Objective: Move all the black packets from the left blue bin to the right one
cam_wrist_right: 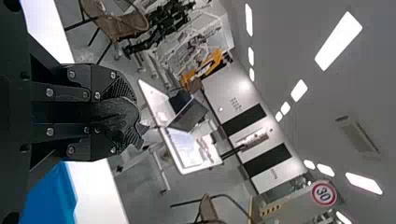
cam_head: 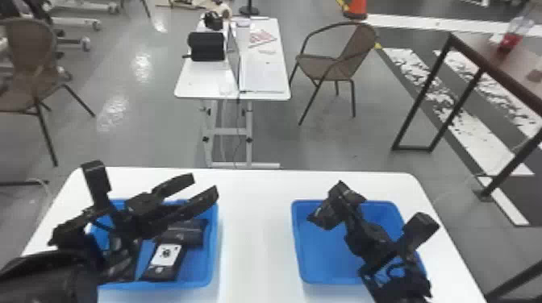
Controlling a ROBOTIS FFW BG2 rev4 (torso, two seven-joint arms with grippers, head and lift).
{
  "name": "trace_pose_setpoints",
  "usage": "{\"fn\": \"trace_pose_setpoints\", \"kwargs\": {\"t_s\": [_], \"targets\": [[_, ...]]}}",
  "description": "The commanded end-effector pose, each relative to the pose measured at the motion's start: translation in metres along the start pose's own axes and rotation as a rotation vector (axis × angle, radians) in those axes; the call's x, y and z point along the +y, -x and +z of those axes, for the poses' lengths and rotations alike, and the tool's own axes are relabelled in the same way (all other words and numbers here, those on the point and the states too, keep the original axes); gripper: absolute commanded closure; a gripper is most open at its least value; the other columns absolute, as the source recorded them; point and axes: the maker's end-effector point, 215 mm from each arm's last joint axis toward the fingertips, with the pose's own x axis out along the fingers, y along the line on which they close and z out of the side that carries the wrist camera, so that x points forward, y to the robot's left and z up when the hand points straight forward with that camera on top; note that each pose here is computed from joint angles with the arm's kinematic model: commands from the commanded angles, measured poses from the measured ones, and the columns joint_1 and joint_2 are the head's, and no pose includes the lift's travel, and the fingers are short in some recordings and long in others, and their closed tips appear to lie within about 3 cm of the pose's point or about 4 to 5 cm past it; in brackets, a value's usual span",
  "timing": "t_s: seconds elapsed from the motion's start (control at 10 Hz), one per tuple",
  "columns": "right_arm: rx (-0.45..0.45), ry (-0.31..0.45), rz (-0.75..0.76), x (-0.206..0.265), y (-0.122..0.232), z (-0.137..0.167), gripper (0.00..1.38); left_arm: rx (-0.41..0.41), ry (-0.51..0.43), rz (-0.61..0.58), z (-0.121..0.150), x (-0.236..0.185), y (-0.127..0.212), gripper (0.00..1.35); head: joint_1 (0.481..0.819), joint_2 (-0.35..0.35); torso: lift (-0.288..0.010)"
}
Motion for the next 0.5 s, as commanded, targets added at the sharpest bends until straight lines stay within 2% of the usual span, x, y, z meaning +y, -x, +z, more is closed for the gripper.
{"fn": "trace_pose_setpoints", "kwargs": {"t_s": [0.0, 0.1, 0.2, 0.3, 0.4], "targets": [[0.122, -0.050, -0.045, -0.050, 0.004, -0.038, 1.28, -0.057, 0.001, 0.044, 0.016, 0.004, 0.022, 0.00, 0.695, -0.119, 0.000], [0.183, -0.035, -0.018, -0.066, -0.003, -0.051, 1.28, -0.070, 0.010, 0.055, 0.018, 0.006, 0.026, 0.00, 0.695, -0.119, 0.000], [0.225, -0.008, -0.020, -0.080, -0.009, -0.056, 1.20, -0.074, 0.010, 0.074, 0.019, 0.011, 0.027, 0.20, 0.695, -0.116, 0.000], [0.233, -0.009, -0.050, -0.093, -0.009, -0.057, 0.72, -0.073, 0.011, 0.094, 0.018, 0.016, 0.029, 0.36, 0.695, -0.117, 0.000], [0.186, -0.002, -0.094, -0.102, -0.008, -0.044, 0.13, -0.064, 0.015, 0.140, 0.011, 0.026, 0.035, 0.40, 0.695, -0.124, 0.000]]}}
